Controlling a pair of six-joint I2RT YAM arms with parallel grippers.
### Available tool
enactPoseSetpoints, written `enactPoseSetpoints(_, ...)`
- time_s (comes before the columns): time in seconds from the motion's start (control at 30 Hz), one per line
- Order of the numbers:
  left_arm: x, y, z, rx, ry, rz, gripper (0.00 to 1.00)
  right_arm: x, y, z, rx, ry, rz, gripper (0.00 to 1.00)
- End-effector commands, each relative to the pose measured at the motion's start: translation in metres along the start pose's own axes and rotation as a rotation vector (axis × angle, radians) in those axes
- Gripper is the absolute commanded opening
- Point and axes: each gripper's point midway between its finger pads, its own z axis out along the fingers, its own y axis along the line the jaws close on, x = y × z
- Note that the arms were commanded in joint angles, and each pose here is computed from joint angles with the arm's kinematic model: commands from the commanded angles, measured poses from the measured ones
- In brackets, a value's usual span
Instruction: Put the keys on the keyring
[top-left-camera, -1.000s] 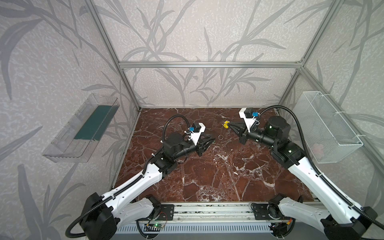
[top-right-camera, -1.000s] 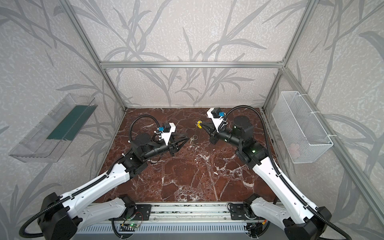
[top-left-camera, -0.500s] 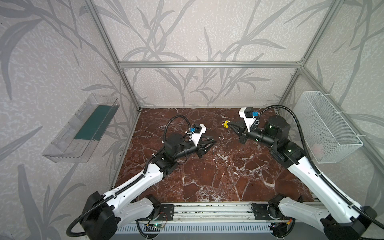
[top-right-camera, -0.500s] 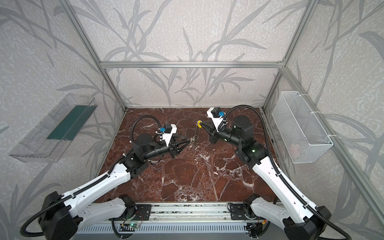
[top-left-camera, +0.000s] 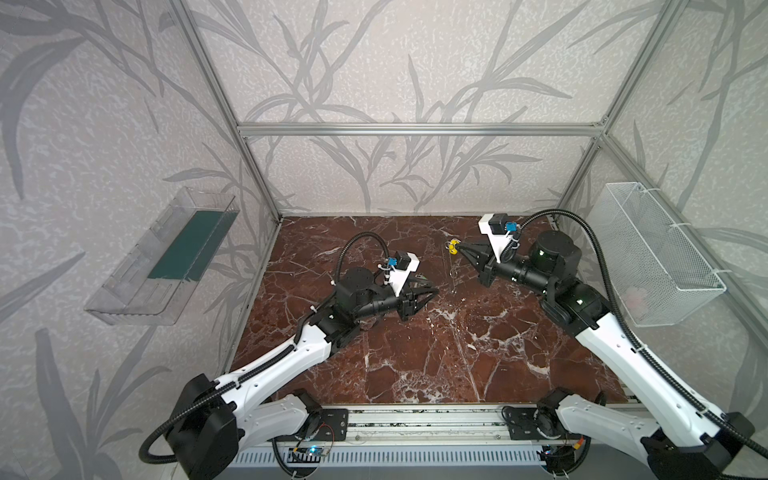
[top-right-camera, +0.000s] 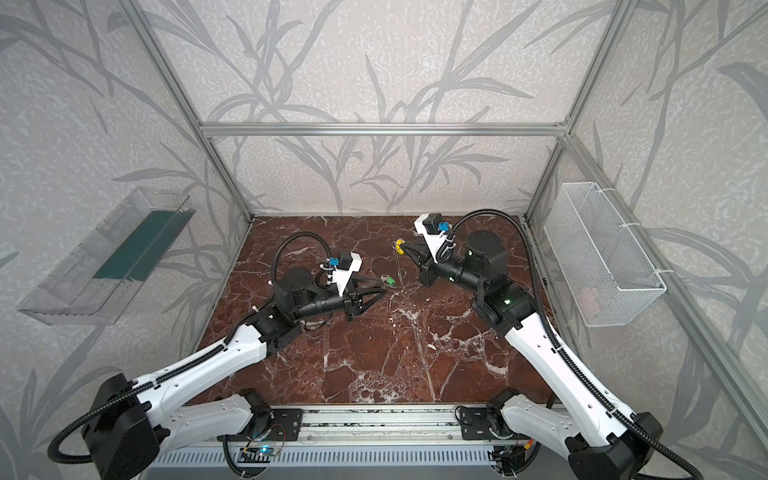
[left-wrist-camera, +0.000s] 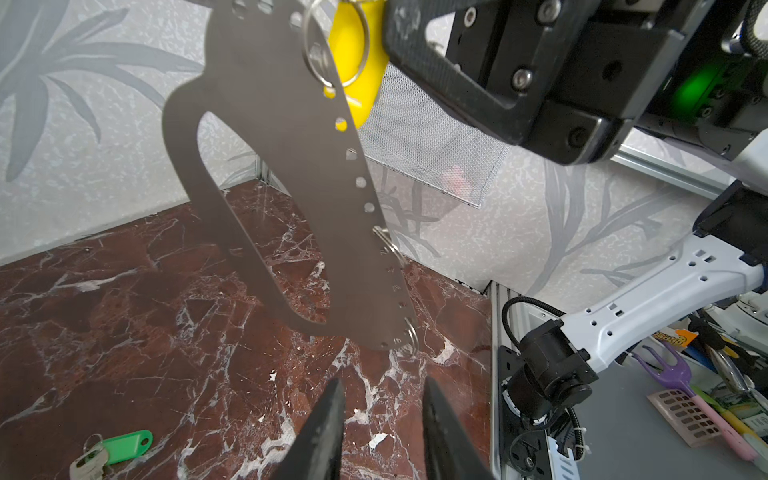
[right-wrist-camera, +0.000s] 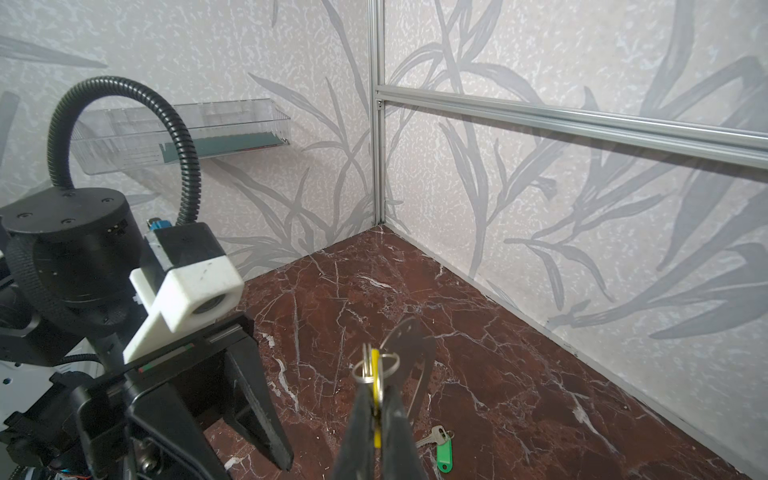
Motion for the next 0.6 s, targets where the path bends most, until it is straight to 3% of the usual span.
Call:
enactPoseSetpoints(0.0, 0.001, -0.008, 0.006, 0.048, -0.008, -0.018, 0.34, -0.029, 0.000, -0.006, 0.009, -0.086, -0.031, 0.00)
enactPoseSetpoints(0.57, 0.006, -0.009, 0.017, 0.063, 0.022, -0.022, 0.33, -0.031, 0.001, -0.007, 0.006, -0.091, -0.031, 0.00)
